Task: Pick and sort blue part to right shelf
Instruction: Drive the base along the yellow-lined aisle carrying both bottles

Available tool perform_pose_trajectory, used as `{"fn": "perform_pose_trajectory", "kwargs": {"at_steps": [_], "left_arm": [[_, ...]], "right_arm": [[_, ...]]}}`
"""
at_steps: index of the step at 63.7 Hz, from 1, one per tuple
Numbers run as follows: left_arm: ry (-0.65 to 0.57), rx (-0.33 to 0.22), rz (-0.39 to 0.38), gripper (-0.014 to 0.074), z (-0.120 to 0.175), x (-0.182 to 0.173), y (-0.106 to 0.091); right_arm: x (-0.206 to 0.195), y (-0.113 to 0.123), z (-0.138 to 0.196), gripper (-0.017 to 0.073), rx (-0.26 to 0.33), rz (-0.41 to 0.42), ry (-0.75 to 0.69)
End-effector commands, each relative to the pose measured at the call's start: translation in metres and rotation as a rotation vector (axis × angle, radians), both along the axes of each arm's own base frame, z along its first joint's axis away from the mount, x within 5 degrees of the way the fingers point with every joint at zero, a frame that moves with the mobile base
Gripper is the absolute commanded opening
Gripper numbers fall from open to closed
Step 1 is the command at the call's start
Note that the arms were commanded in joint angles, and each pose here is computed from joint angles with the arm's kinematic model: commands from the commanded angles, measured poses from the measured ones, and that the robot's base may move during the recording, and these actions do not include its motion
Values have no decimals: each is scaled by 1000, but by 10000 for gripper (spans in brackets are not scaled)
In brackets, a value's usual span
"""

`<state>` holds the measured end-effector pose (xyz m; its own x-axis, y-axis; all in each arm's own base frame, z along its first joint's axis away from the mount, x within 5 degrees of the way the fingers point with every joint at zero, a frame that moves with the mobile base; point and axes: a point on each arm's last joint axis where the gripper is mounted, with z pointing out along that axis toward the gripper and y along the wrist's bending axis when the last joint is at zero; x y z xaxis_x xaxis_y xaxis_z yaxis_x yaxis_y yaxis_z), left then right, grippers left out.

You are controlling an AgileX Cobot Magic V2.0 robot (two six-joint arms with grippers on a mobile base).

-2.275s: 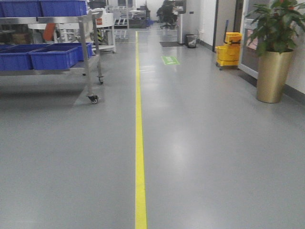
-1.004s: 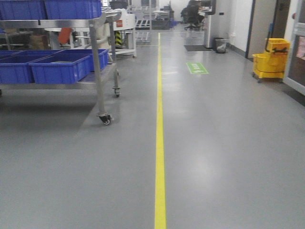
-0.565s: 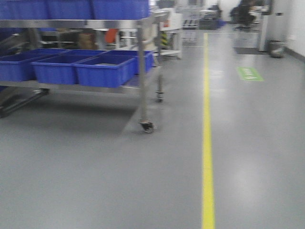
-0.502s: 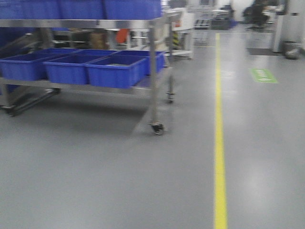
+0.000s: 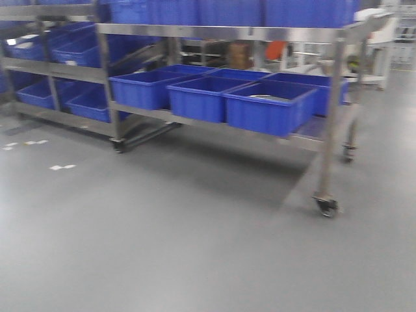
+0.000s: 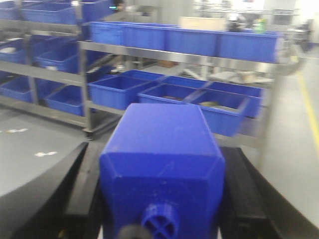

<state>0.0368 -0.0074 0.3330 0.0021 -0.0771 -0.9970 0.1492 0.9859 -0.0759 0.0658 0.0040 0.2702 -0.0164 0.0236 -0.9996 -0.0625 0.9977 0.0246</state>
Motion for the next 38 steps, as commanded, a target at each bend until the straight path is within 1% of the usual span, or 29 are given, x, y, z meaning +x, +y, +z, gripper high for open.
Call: {"fn": "perform_pose_trajectory", "kwargs": {"at_steps": [1,38], "left_arm": [[-105,-21,0,386,16,-2,1],[-105,-21,0,386,16,-2,1]], "right_arm": [[-1,0,18,396,-7,-1,-114],[-1,0,18,396,-7,-1,-114]]}}
